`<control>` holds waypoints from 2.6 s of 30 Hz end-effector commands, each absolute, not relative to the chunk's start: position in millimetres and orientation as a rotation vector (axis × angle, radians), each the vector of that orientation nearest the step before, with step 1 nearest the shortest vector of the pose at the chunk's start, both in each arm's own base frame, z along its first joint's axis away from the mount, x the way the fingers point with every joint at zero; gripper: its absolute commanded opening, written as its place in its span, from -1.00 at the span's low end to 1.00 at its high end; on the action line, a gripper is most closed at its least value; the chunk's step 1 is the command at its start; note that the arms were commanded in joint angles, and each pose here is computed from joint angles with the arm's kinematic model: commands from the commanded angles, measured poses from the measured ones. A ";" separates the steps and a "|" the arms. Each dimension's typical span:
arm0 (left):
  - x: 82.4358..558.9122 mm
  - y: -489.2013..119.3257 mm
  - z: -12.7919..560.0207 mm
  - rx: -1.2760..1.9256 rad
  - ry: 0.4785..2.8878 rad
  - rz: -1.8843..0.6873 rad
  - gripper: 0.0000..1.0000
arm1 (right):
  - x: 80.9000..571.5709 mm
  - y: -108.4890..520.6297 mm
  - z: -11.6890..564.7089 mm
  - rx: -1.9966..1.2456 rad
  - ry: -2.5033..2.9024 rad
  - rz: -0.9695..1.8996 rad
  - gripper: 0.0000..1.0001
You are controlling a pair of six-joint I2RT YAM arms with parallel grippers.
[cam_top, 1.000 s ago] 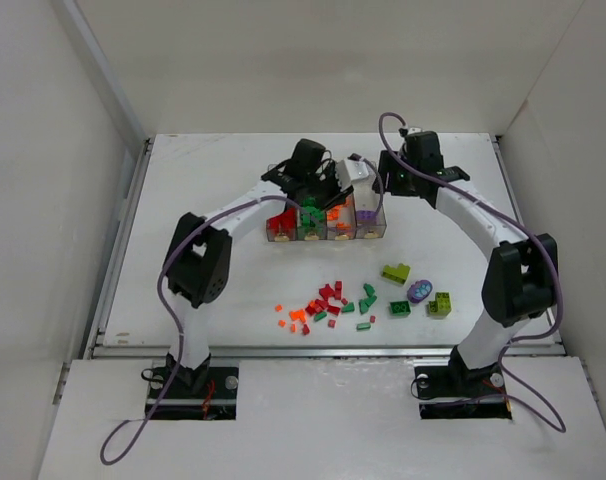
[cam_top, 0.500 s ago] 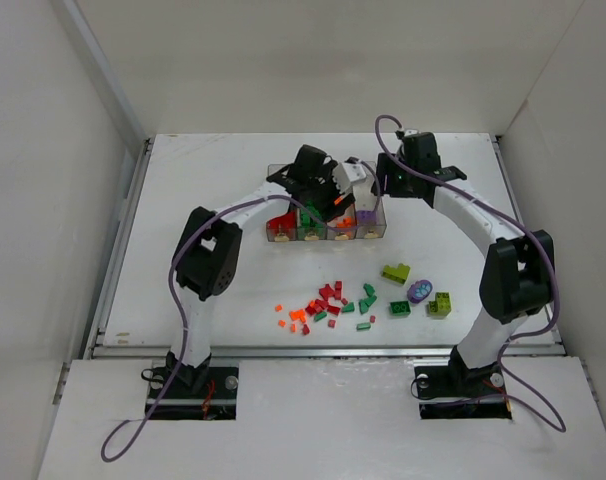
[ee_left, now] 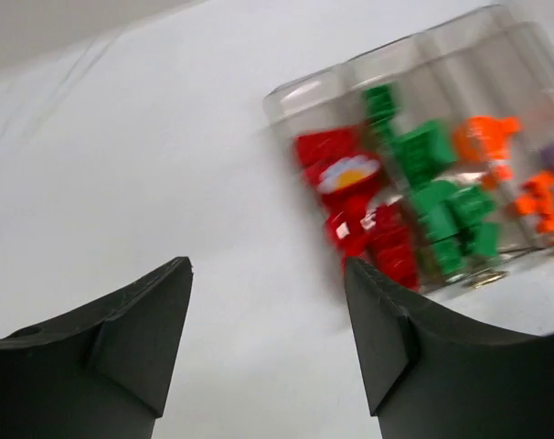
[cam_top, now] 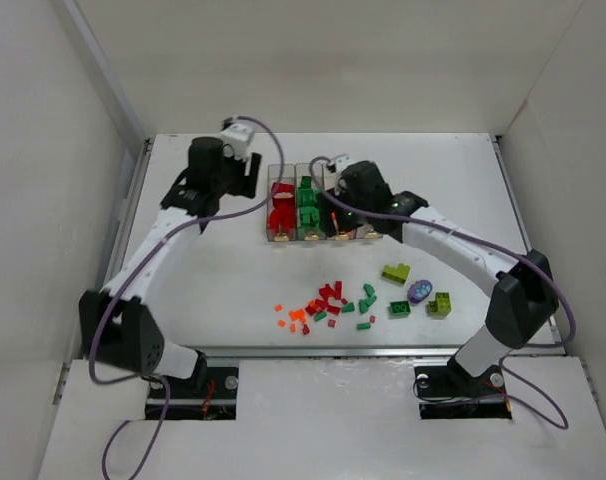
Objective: Sort the legos into containers by color
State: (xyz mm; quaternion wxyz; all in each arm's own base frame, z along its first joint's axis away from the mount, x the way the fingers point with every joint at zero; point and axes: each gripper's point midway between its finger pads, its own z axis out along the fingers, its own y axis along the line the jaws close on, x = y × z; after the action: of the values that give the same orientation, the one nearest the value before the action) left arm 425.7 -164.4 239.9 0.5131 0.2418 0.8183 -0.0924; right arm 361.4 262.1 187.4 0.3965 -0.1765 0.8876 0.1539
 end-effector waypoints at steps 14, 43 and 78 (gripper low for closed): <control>296.3 11.4 150.1 -0.652 2.101 0.012 0.15 | 210.8 398.8 74.7 -0.966 2.429 0.435 0.43; 304.1 17.4 183.0 -0.544 1.972 0.079 0.15 | 191.9 428.1 29.9 -1.089 2.482 0.308 -0.38; 288.3 -134.4 184.5 0.746 1.950 -0.554 0.20 | 486.2 257.2 137.1 -0.302 2.384 0.171 -1.00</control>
State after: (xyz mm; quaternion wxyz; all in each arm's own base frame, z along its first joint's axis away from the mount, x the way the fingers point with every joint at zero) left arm 299.6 -90.7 161.6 0.4641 0.1268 0.8610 -0.1650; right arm 483.8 250.2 127.2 0.3548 -0.0879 0.9287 0.0626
